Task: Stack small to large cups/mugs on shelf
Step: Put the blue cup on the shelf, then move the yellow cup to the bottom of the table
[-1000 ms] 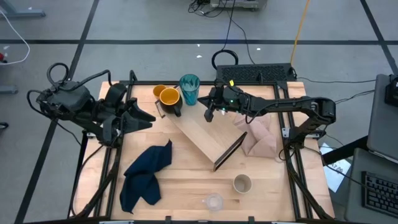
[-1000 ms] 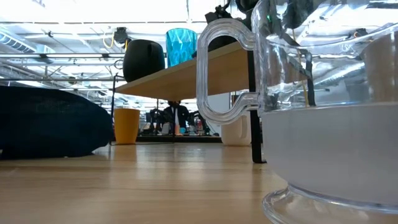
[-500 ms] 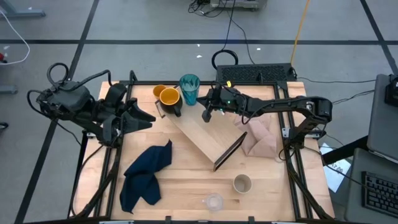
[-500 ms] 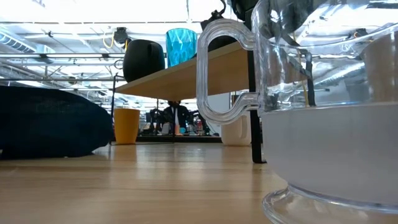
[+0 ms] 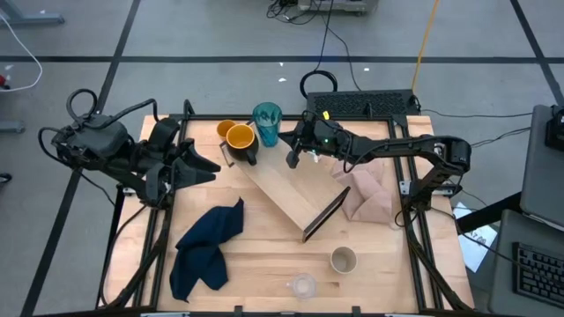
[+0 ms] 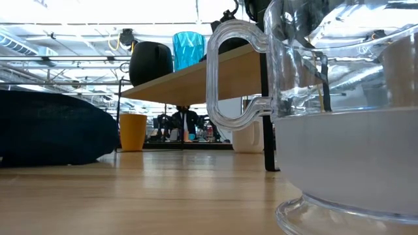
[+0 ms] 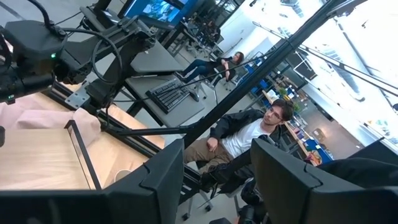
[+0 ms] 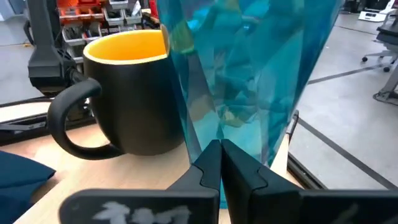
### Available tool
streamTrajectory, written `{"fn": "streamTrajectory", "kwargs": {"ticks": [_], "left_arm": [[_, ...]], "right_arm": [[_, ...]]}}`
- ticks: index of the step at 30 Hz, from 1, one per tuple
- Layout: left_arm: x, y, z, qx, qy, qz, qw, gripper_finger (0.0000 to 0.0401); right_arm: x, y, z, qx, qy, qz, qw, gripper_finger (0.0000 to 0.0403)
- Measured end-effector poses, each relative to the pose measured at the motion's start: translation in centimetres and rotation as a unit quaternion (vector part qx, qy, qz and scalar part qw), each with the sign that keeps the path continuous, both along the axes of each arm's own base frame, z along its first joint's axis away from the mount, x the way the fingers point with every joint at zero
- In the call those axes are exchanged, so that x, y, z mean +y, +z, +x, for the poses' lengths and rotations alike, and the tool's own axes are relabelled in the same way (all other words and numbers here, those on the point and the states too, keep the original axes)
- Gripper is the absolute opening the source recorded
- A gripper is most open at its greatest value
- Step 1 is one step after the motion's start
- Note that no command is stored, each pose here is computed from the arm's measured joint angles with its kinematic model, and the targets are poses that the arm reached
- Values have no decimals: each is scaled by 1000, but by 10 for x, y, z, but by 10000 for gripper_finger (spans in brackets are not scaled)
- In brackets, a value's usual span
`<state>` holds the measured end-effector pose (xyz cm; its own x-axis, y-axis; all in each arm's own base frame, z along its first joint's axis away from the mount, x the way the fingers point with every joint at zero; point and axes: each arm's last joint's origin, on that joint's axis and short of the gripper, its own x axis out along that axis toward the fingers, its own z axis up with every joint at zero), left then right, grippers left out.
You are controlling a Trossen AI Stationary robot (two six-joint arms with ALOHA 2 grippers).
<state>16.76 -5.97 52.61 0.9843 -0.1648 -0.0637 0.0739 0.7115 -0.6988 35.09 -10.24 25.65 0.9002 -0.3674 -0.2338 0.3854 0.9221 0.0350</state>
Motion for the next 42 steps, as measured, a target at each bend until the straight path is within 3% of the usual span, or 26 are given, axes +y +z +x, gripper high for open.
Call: {"fn": "streamTrajectory", "kwargs": {"ticks": [9, 17, 29, 36, 42], "left_arm": [[0, -3, 0, 17, -2, 4, 1000, 186], [3, -21, -3, 107, -2, 17, 994, 186], [17, -37, -3, 185, 34, 65, 980, 186], [19, -36, -2, 179, 54, 101, 977, 186], [21, -36, -2, 176, 73, 130, 973, 186]], "right_arm": [[9, -13, -4, 79, 17, 21, 997, 0], [37, 16, -29, 104, 88, 47, 990, 0], [86, 77, -105, 84, 169, 170, 967, 0], [105, 102, -141, 36, 176, 253, 951, 0], [115, 115, -162, 2, 198, 276, 941, 1]]}}
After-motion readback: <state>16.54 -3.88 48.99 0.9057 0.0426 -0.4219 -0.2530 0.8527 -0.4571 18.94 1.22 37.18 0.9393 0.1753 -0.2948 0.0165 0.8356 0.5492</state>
